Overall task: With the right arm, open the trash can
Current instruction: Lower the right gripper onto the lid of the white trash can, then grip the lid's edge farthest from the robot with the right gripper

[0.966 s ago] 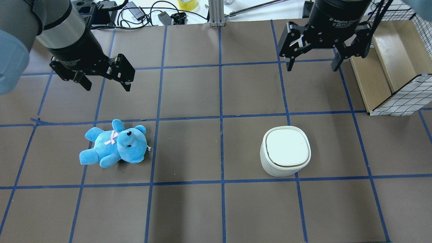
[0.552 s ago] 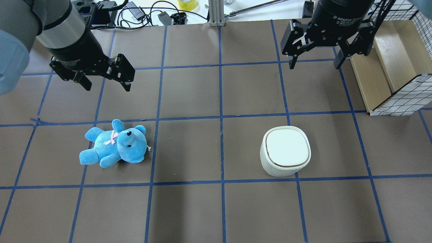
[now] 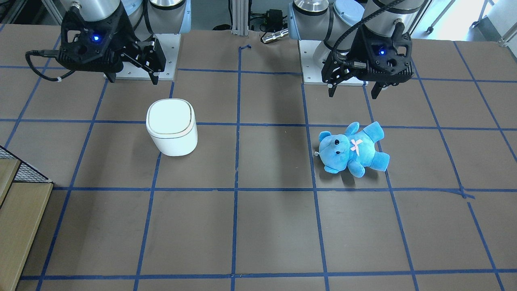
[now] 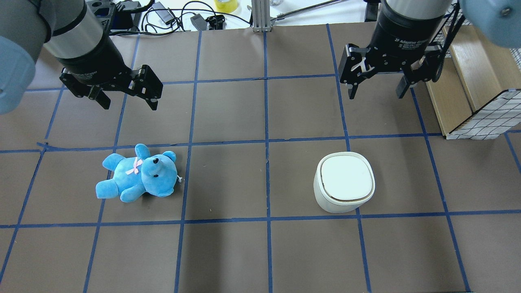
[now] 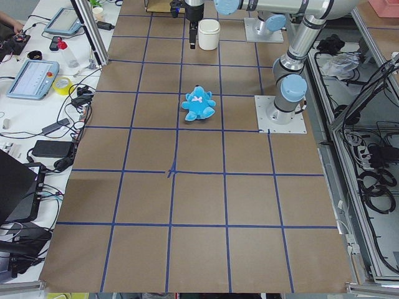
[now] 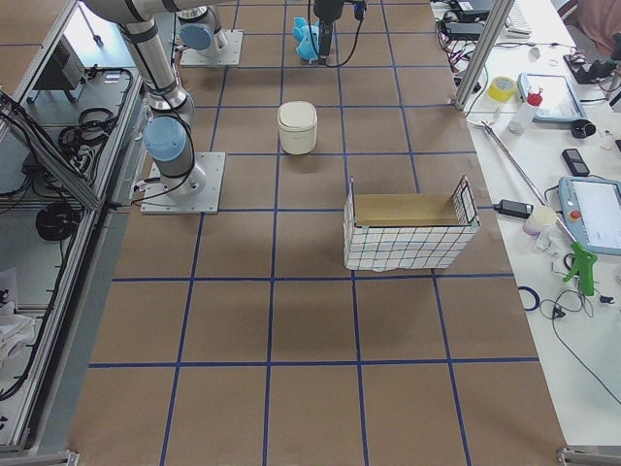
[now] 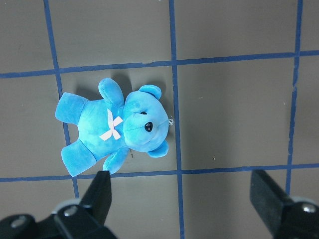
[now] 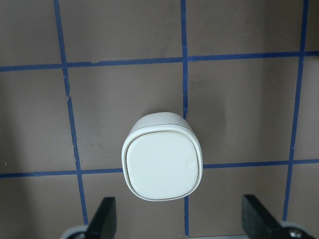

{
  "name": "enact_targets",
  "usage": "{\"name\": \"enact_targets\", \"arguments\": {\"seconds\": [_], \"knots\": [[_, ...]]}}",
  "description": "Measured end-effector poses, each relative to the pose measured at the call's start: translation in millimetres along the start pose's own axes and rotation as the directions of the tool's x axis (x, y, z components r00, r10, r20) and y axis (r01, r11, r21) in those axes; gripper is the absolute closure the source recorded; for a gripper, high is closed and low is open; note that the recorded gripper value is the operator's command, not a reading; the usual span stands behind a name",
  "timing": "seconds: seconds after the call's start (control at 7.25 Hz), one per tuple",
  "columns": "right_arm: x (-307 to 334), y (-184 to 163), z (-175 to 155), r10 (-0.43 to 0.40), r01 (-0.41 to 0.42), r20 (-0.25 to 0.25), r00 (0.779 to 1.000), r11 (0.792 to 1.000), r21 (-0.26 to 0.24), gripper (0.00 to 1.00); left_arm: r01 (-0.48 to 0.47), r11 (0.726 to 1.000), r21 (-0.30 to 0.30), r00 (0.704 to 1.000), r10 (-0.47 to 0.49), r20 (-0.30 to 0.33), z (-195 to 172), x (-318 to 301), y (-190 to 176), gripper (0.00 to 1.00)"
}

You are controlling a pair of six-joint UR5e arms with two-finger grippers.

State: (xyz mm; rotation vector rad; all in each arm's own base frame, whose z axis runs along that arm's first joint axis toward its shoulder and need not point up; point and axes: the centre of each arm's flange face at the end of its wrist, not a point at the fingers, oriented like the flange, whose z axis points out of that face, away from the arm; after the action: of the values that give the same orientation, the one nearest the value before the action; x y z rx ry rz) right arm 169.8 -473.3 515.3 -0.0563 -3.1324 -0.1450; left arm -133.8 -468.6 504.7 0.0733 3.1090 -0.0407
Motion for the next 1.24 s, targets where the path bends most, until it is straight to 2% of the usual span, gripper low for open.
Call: {"name": "enact_targets", "arguments": {"seconds": [0.14, 0.28, 0.41, 0.69, 0.97, 1.24], "knots": [[0.3, -0.7, 19.3, -0.001, 0.001, -0.004, 1.0, 1.0, -0.009, 0.18, 0.0, 1.0, 0.0, 1.0, 0.0, 0.0, 0.0, 0.0, 0.0, 0.0], [1.3, 0.9, 41.6, -0.001, 0.001, -0.013, 1.0, 1.0, -0.014, 0.4, 0.0, 1.0, 0.0, 1.0, 0.0, 0.0, 0.0, 0.0, 0.0, 0.0], [2.8, 5.0, 62.9, -0.002, 0.001, -0.023, 1.0, 1.0, -0.019, 0.57, 0.0, 1.0, 0.0, 1.0, 0.0, 0.0, 0.0, 0.0, 0.0, 0.0], [5.8, 13.9, 110.6, -0.003, 0.0, -0.046, 0.999, 0.998, -0.06, 1.0, 0.0, 1.0, 0.0, 1.0, 0.0, 0.0, 0.0, 0.0, 0.0, 0.0], [6.5, 23.3, 153.8, -0.001, -0.004, -0.048, 0.999, 0.994, -0.111, 1.0, -0.001, 1.0, 0.0, 1.0, 0.001, 0.0, 0.0, 0.0, 0.0, 0.0], [8.8, 34.8, 199.1, -0.005, -0.003, -0.059, 0.998, 0.992, -0.125, 1.0, 0.0, 1.0, 0.0, 1.0, 0.0, 0.0, 0.0, 0.0, 0.0, 0.0]]}}
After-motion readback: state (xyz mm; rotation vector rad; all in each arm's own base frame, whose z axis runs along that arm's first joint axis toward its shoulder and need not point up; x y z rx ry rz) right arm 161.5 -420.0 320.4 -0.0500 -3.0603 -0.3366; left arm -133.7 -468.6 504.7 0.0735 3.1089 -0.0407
